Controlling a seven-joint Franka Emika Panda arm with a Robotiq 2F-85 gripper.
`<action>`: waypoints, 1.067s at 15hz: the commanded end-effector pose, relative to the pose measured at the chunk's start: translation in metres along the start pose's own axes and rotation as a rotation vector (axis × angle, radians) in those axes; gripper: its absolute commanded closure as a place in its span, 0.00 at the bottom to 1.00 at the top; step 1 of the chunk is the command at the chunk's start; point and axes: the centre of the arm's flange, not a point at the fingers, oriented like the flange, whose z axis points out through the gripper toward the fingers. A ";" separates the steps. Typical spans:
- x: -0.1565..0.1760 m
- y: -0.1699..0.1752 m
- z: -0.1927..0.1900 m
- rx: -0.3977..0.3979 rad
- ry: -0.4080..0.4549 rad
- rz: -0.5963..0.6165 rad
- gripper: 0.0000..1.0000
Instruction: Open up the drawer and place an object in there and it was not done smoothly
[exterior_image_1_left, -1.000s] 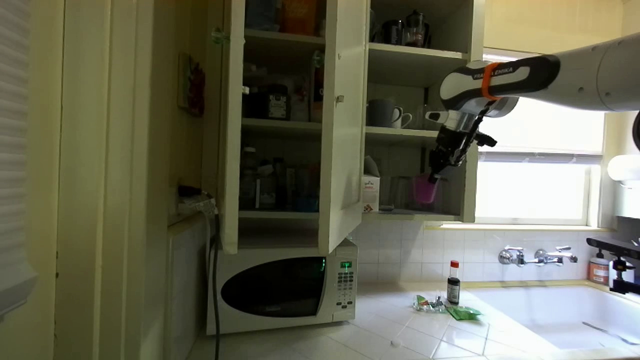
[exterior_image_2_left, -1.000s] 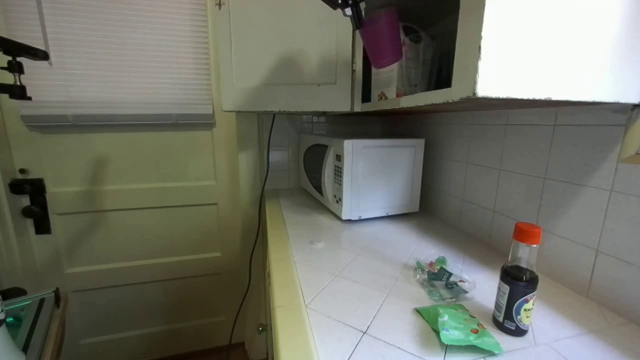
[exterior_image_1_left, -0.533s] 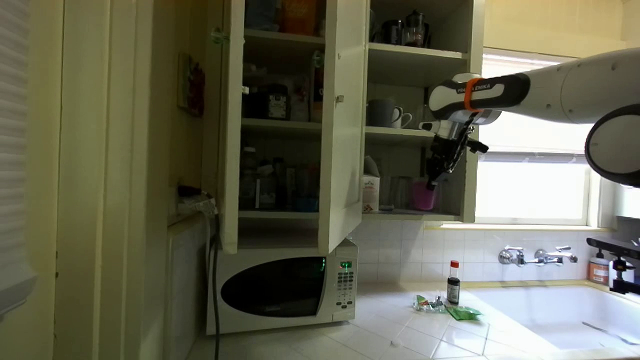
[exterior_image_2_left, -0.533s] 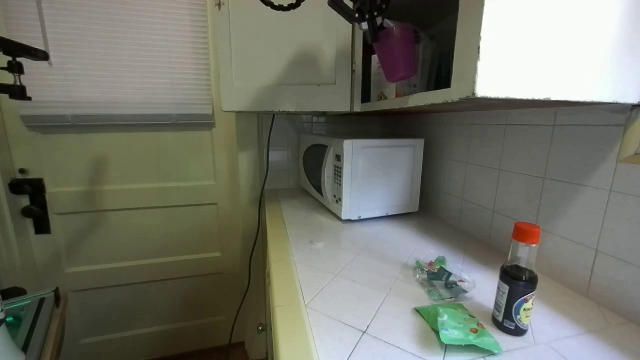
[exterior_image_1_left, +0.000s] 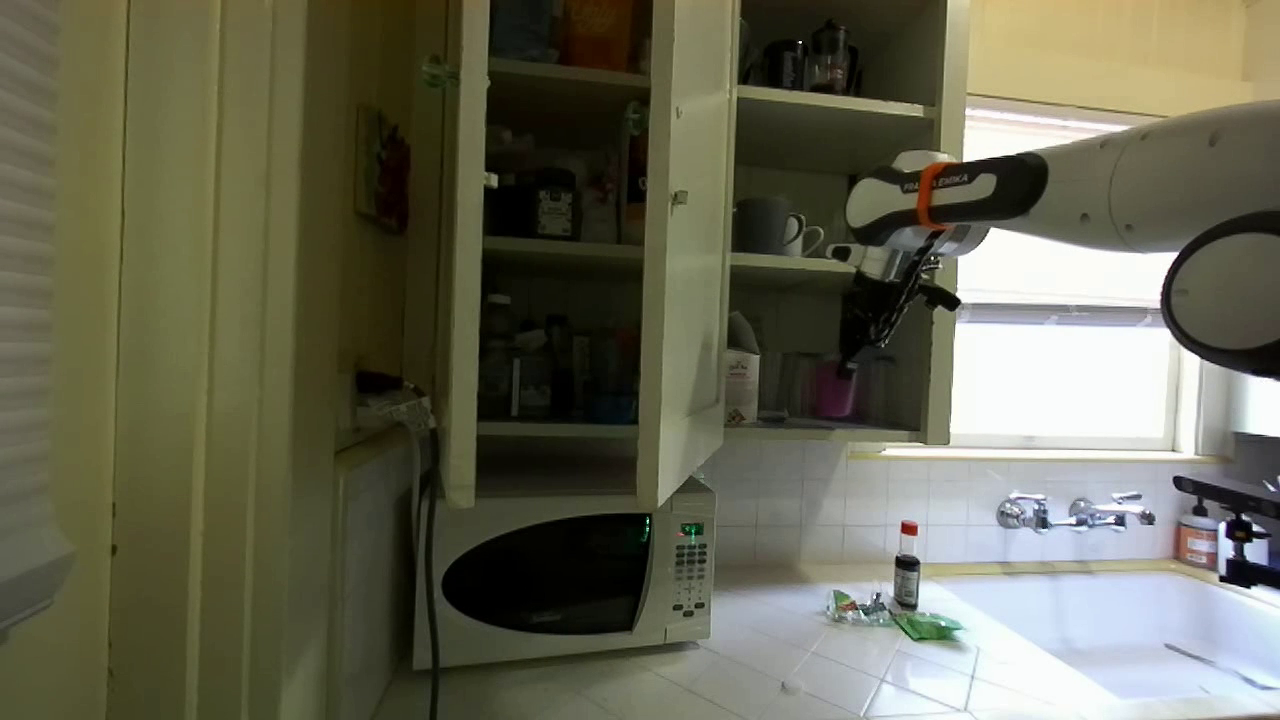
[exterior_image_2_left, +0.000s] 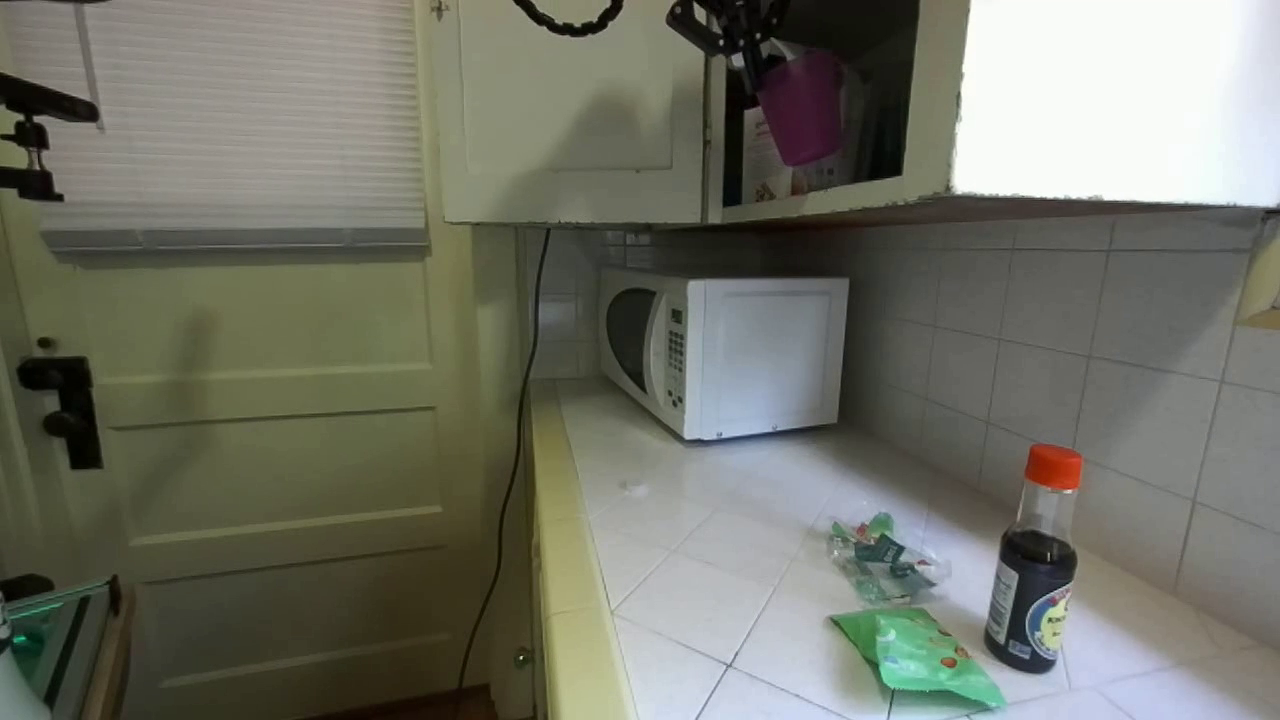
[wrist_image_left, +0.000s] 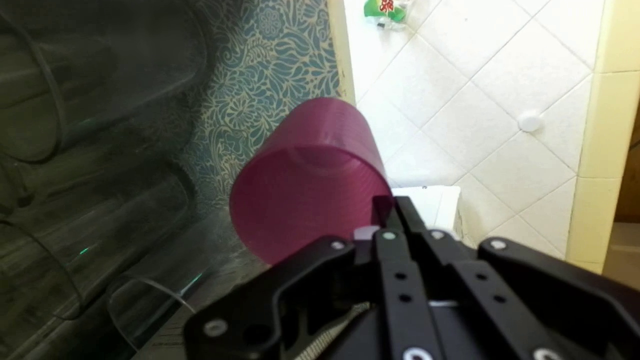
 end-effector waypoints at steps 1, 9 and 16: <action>0.010 0.007 0.015 -0.021 0.026 0.069 0.99; 0.015 0.024 0.037 -0.037 0.017 0.167 0.99; 0.020 0.028 0.038 -0.050 0.007 0.189 0.33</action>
